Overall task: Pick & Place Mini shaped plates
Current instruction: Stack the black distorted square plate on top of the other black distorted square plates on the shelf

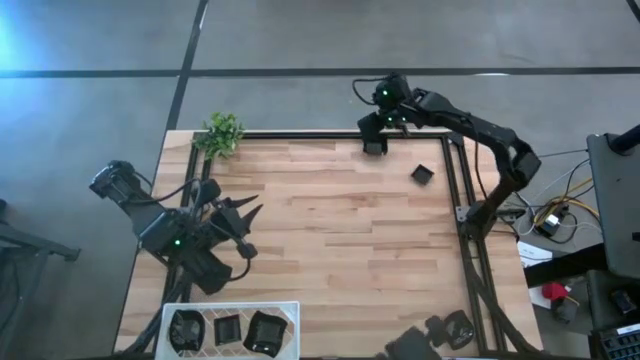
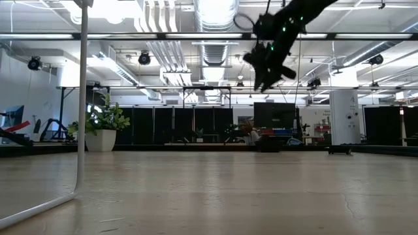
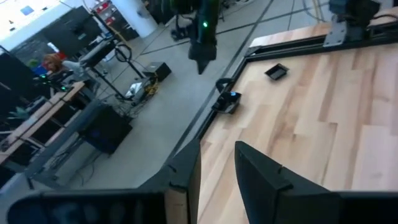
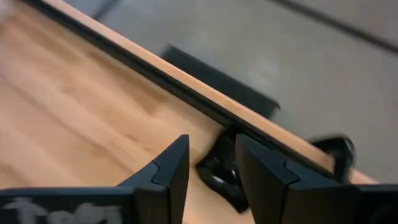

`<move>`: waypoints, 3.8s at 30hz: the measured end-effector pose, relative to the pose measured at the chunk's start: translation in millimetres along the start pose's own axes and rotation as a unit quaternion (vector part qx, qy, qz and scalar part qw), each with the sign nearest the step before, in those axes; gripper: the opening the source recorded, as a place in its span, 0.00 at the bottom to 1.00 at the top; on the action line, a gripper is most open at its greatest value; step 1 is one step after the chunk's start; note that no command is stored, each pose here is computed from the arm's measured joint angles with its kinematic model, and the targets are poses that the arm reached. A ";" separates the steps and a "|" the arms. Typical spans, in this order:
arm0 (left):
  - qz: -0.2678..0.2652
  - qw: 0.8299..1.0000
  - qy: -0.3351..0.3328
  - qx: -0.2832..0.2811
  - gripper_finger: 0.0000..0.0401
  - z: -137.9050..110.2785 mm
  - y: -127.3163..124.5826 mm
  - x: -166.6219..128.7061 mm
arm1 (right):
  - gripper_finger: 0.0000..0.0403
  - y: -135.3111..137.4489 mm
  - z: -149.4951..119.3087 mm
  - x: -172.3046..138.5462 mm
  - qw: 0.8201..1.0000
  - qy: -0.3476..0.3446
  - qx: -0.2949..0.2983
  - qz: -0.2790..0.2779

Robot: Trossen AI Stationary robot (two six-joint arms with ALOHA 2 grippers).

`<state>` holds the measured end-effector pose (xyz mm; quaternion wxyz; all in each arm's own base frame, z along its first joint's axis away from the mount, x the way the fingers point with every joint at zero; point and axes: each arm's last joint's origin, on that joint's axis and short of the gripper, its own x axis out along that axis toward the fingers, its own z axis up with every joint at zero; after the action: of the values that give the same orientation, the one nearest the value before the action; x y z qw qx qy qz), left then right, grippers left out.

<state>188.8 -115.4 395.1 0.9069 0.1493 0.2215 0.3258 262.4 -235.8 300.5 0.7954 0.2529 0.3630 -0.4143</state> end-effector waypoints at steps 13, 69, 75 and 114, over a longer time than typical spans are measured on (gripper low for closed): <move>0.010 1.000 0.005 0.002 0.24 0.7 1.9 4.7 | 0.33 -61.8 -11.4 85.3 0.987 0.126 0.088 -0.048; -0.002 1.000 0.015 0.012 0.24 -0.1 1.2 4.9 | 0.02 -68.1 -37.2 131.0 0.973 0.221 0.055 -0.038; -0.006 1.000 0.017 0.008 0.23 0.2 0.6 4.9 | 0.02 -60.3 -36.9 128.8 0.975 0.218 0.036 -0.032; 0.036 0.998 0.022 0.035 0.23 -2.2 1.1 20.1 | 0.02 98.8 -25.8 -17.0 0.983 -0.091 -0.157 0.033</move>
<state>201.0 -101.1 387.5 0.8834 0.1820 0.2476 0.3538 329.4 -157.3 308.2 0.8680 0.0975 0.3414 -0.3471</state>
